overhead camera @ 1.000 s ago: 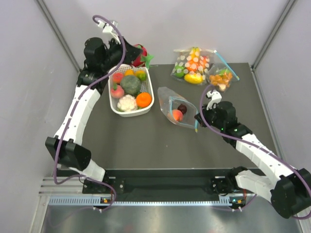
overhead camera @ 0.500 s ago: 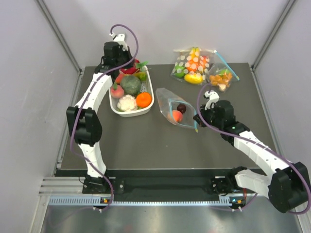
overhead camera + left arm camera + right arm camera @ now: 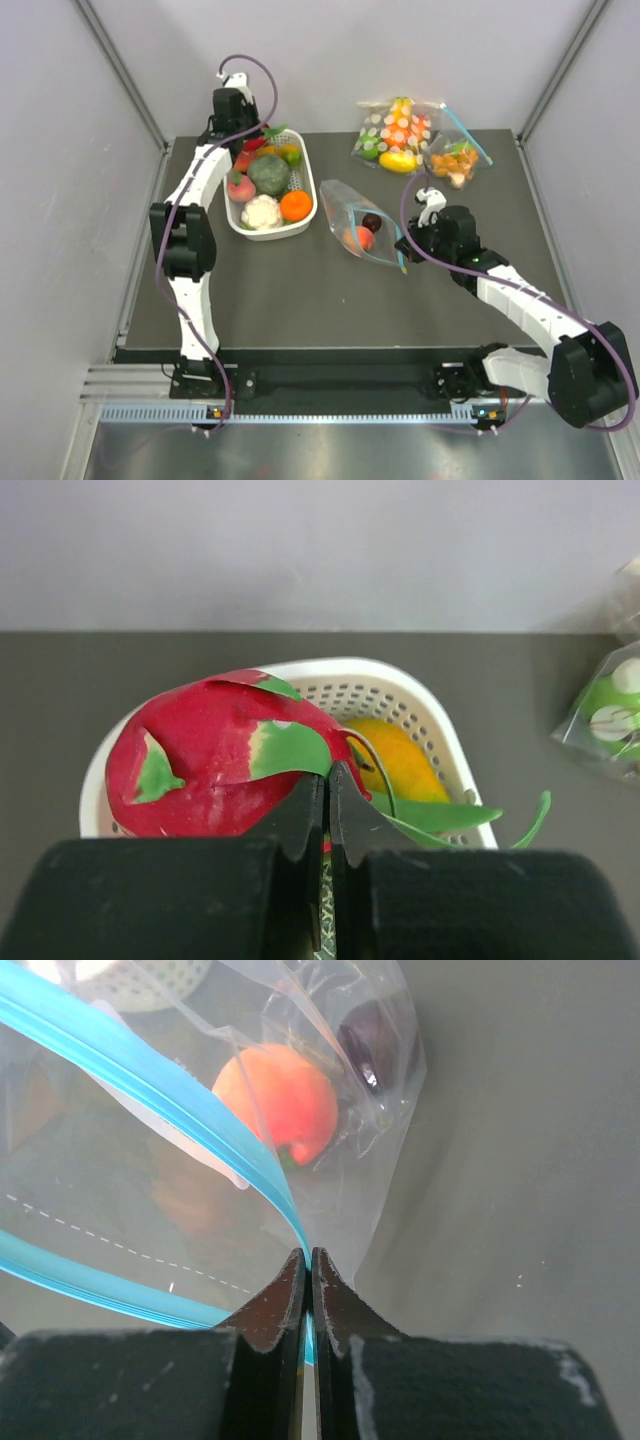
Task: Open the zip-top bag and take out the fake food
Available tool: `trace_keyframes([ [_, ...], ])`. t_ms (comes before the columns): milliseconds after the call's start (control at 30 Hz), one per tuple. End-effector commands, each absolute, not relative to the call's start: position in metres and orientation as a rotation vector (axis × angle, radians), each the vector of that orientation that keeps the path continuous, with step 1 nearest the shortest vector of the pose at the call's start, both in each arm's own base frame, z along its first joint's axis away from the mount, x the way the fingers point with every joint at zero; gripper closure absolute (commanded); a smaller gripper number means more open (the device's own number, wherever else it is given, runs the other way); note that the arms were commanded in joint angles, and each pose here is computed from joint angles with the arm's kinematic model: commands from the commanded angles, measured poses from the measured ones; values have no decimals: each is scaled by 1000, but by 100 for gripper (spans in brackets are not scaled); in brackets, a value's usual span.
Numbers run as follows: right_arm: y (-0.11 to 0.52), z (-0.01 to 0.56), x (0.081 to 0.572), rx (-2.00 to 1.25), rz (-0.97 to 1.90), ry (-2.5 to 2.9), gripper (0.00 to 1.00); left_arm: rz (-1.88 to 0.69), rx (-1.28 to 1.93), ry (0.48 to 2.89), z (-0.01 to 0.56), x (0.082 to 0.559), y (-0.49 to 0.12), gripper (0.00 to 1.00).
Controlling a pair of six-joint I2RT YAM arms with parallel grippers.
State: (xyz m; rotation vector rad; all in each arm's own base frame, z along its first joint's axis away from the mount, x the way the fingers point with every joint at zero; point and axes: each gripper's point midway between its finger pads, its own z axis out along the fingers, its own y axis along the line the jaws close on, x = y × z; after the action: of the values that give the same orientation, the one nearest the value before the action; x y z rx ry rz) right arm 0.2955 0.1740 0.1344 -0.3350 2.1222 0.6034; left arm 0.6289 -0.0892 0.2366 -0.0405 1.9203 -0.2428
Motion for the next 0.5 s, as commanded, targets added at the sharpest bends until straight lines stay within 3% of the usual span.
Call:
trace_keyframes([
  [0,179,157,312,-347,619,2043,100,-226,-50,1804,261,638,-87,100],
  [333,180,156,310,-351,632,2050,100,-142,-124,1864,221,628,-72,100],
  [367,180,156,310,-354,633,2048,100,-141,-122,1875,217,628,-71,98],
  [400,180,156,309,-350,631,2048,100,-145,-120,1878,216,627,-73,85],
  [467,180,157,309,-350,631,2045,100,-163,-116,1877,219,623,-75,69],
])
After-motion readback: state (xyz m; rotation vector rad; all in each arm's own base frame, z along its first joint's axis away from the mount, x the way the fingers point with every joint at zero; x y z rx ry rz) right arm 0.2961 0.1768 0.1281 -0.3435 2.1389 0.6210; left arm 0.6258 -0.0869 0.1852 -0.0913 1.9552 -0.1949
